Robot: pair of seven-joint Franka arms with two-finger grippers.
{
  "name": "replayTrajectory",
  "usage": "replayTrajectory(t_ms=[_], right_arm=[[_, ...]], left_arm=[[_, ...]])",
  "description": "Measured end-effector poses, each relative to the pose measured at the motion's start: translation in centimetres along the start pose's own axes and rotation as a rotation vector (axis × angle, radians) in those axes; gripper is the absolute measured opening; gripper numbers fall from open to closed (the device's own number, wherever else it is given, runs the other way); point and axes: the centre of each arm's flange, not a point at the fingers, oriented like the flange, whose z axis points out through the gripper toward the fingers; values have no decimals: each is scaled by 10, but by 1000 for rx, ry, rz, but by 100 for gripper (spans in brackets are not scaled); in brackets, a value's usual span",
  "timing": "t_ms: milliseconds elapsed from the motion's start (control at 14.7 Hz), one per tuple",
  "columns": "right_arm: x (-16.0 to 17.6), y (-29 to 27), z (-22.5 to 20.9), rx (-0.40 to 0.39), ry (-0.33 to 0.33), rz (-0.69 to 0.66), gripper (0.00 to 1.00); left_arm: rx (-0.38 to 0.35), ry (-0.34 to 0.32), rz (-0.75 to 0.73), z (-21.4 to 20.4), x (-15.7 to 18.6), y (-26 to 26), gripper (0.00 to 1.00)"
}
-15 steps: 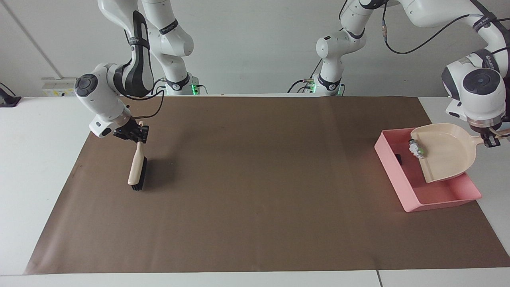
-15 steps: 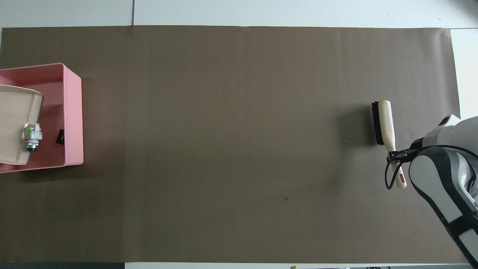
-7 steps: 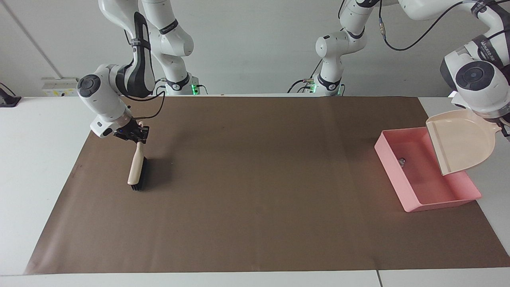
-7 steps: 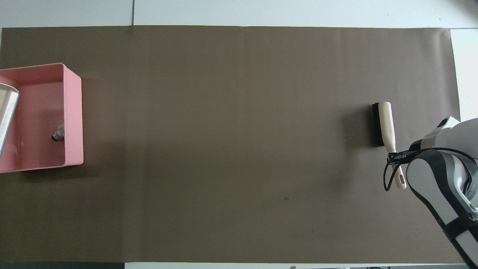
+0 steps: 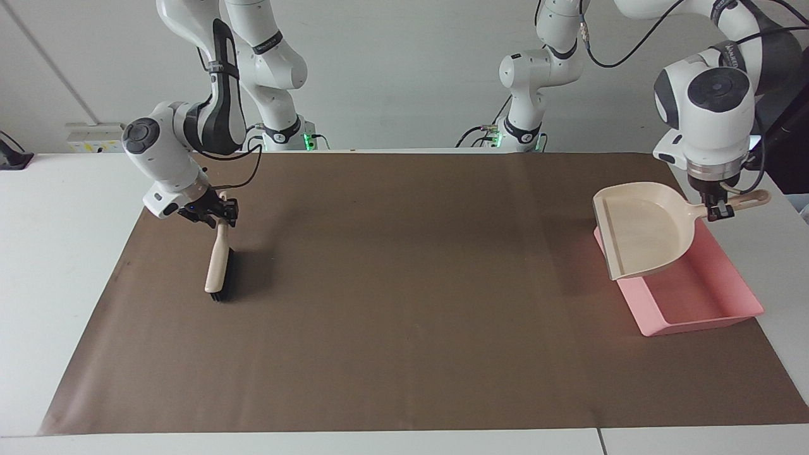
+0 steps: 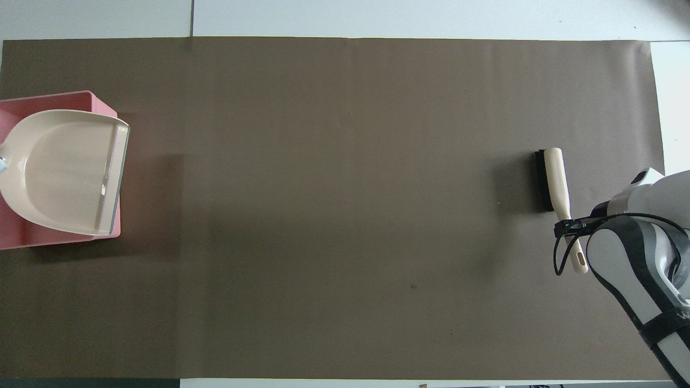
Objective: Clean e-waste and dump in bin
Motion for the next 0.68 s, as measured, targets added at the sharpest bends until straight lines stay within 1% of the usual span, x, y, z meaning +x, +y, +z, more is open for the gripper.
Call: replayTrajectory(t_ms=[68, 205, 273, 409, 477, 614, 682], right_arm=[[4, 0, -6, -4, 16, -2, 74], [17, 0, -33, -17, 75, -7, 94], [26, -1, -52, -26, 115, -13, 100], [41, -11, -92, -38, 177, -22, 100], [46, -18, -109, -38, 196, 3, 100], [51, -29, -139, -31, 214, 84, 100], [52, -32, -155, -27, 214, 123, 100]], left_arm=[[2, 34, -2, 4, 28, -1, 33], [16, 74, 32, 9, 85, 0, 33], [16, 94, 45, 11, 113, 3, 33], [-1, 132, 42, 20, 159, 13, 33], [1, 142, 45, 24, 180, 19, 33], [8, 159, 38, 34, 215, 30, 33], [15, 168, 32, 40, 225, 35, 33]])
